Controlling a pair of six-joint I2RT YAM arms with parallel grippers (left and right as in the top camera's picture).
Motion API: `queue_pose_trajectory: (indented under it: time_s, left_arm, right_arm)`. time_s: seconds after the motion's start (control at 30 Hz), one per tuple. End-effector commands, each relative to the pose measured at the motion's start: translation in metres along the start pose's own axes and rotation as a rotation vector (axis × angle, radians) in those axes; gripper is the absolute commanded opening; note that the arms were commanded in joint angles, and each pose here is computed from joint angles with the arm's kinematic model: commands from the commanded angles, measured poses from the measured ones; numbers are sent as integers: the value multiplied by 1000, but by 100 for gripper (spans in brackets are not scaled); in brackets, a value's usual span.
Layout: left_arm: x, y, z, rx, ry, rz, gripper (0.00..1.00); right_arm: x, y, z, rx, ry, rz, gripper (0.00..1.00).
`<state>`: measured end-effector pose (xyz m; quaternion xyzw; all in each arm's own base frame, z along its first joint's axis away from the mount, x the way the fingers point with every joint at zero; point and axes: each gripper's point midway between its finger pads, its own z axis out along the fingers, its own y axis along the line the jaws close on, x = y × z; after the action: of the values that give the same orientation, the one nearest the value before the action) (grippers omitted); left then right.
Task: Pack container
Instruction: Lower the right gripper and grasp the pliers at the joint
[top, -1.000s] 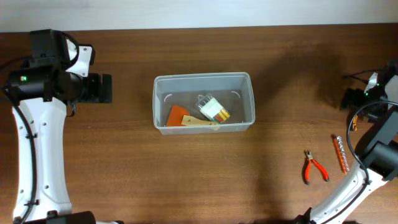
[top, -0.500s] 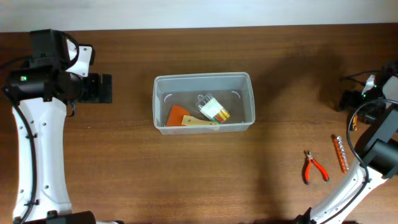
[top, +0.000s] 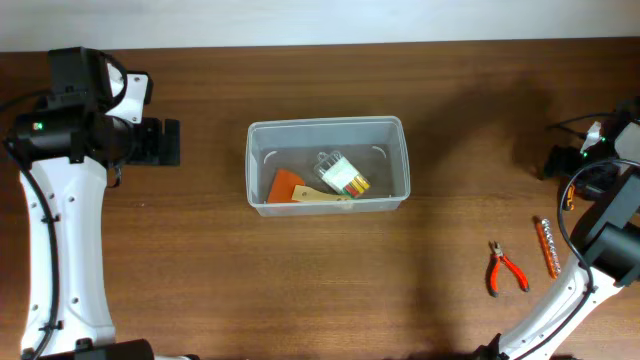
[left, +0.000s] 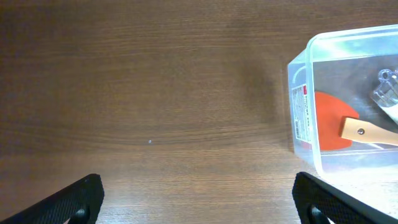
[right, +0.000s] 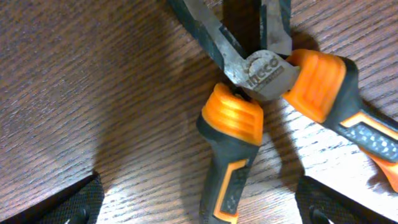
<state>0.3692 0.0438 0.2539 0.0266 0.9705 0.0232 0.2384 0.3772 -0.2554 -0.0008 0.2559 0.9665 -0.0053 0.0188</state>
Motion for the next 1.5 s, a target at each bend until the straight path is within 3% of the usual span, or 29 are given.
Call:
queue_pose_trajectory:
  time_s: [0.0,0.13,0.37,0.5,0.53,0.83,1.47]
  left_arm:
    - [-4,1,-1,-2,-9,-7,99]
    - [-4,1,-1,-2,-9,-7,99]
    - [-4,1,-1,-2,-9,-7,99]
    - [-4,1,-1,-2,-9,-7,99]
    - [-4,2,-1,-2,-9,-7,99]
    - [-4,2,-1,-2,-9,-7,99]
    - [-4,1,-1,-2,-9,-7,99]
  right_arm:
    - [3,0,16,-4,30,5,99]
    - [3,0,16,-3,26,5,98]
    - [-1,0,13,-3,14,6,86]
    - [-8,-1,6,-1,-6,9,71]
    - [-13,-1,1,0,-20,9,62]
    - [-18,-2,-4,1,-34,17,33]
    - [-10,-1,-4,-1,-4,58,23]
